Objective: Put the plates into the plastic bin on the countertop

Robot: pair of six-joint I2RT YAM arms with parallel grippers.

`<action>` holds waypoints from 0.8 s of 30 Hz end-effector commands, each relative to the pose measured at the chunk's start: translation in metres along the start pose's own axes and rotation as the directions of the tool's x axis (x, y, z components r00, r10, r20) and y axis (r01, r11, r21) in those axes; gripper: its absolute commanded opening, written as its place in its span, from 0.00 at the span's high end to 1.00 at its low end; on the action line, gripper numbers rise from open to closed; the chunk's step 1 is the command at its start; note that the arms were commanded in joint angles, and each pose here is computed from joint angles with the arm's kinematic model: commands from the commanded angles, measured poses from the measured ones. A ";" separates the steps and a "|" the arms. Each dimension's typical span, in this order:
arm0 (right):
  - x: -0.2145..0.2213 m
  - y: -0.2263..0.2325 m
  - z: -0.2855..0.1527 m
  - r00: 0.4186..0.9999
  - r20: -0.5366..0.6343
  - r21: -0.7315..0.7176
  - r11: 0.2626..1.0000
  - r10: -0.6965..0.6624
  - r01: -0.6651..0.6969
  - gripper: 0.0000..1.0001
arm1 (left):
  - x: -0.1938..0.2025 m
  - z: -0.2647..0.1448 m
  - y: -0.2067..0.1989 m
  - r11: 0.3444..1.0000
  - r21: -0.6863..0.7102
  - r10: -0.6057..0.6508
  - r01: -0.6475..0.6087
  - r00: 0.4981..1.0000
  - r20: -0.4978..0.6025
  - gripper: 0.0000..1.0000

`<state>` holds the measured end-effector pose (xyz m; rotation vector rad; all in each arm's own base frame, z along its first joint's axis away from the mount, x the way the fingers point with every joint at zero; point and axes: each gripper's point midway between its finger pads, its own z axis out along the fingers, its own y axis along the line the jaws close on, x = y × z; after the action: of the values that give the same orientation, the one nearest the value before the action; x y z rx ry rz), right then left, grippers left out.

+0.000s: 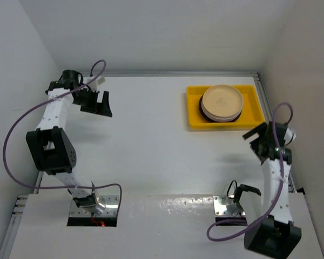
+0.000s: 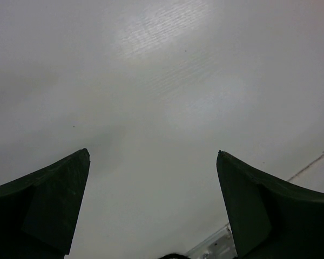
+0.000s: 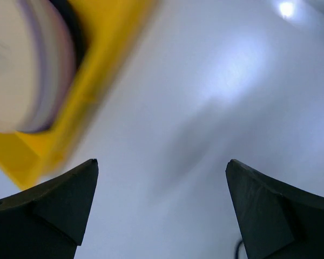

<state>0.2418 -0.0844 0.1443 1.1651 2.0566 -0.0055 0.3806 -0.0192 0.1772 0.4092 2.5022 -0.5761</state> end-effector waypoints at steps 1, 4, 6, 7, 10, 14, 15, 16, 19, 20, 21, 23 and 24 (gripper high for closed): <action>0.078 -0.038 0.002 0.983 -0.156 0.057 0.994 0.101 -0.093 0.00 | 0.039 -0.002 0.000 0.997 -0.058 0.048 -0.050 0.998 -0.038 0.00; 0.118 -0.042 0.005 0.963 -0.244 -0.002 0.992 0.119 -0.123 0.00 | 0.075 0.009 -0.002 0.996 -0.055 0.060 -0.066 0.993 -0.101 0.00; 0.127 -0.045 0.006 0.961 -0.245 -0.024 0.991 0.125 -0.135 0.00 | 0.102 0.014 -0.009 0.997 -0.042 0.054 -0.060 0.990 -0.128 0.00; 0.129 -0.045 0.005 0.961 -0.248 -0.029 0.991 0.122 -0.134 0.00 | 0.114 0.019 -0.010 0.998 -0.039 0.050 -0.056 0.990 -0.133 0.00; 0.127 -0.047 0.002 0.968 -0.236 -0.040 0.995 0.081 -0.093 0.00 | 0.121 0.018 -0.008 0.995 -0.068 0.060 -0.069 0.990 -0.128 0.00; 0.119 -0.047 -0.001 0.974 -0.227 -0.041 0.998 0.028 -0.038 0.00 | 0.125 0.018 -0.006 0.994 -0.086 0.051 -0.063 0.990 -0.134 0.00; 0.118 -0.047 -0.001 0.974 -0.224 -0.039 0.999 0.013 -0.023 0.00 | 0.125 0.018 -0.006 0.994 -0.086 0.051 -0.063 0.990 -0.134 0.00; 0.116 -0.047 -0.001 0.974 -0.225 -0.034 0.999 0.008 -0.017 0.00 | 0.125 0.018 -0.006 0.994 -0.086 0.051 -0.063 0.990 -0.134 0.00; 0.109 -0.045 -0.003 0.977 -0.213 -0.043 0.999 -0.021 0.012 0.00 | 0.123 0.019 -0.005 0.994 -0.089 0.056 -0.067 0.990 -0.127 0.00; 0.107 -0.044 -0.003 0.978 -0.210 -0.039 0.999 -0.022 0.014 0.00 | 0.122 0.017 -0.005 0.993 -0.093 0.060 -0.072 0.991 -0.120 0.00; 0.103 -0.043 -0.004 0.979 -0.199 -0.050 0.998 -0.040 0.031 0.00 | 0.122 0.017 -0.005 0.993 -0.093 0.060 -0.072 0.991 -0.120 0.00; 0.099 -0.040 -0.005 0.981 -0.185 -0.062 0.997 -0.054 0.043 0.00 | 0.125 0.018 -0.006 0.994 -0.090 0.056 -0.067 0.990 -0.127 0.00; 0.097 -0.039 -0.006 0.983 -0.175 -0.069 0.996 -0.061 0.050 0.00 | 0.125 0.018 -0.007 0.994 -0.081 0.056 -0.066 0.991 -0.123 0.00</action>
<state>0.1687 -0.0274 0.0553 1.1904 2.2689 0.1590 0.2813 -0.0119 0.0875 0.4704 2.6578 -0.4460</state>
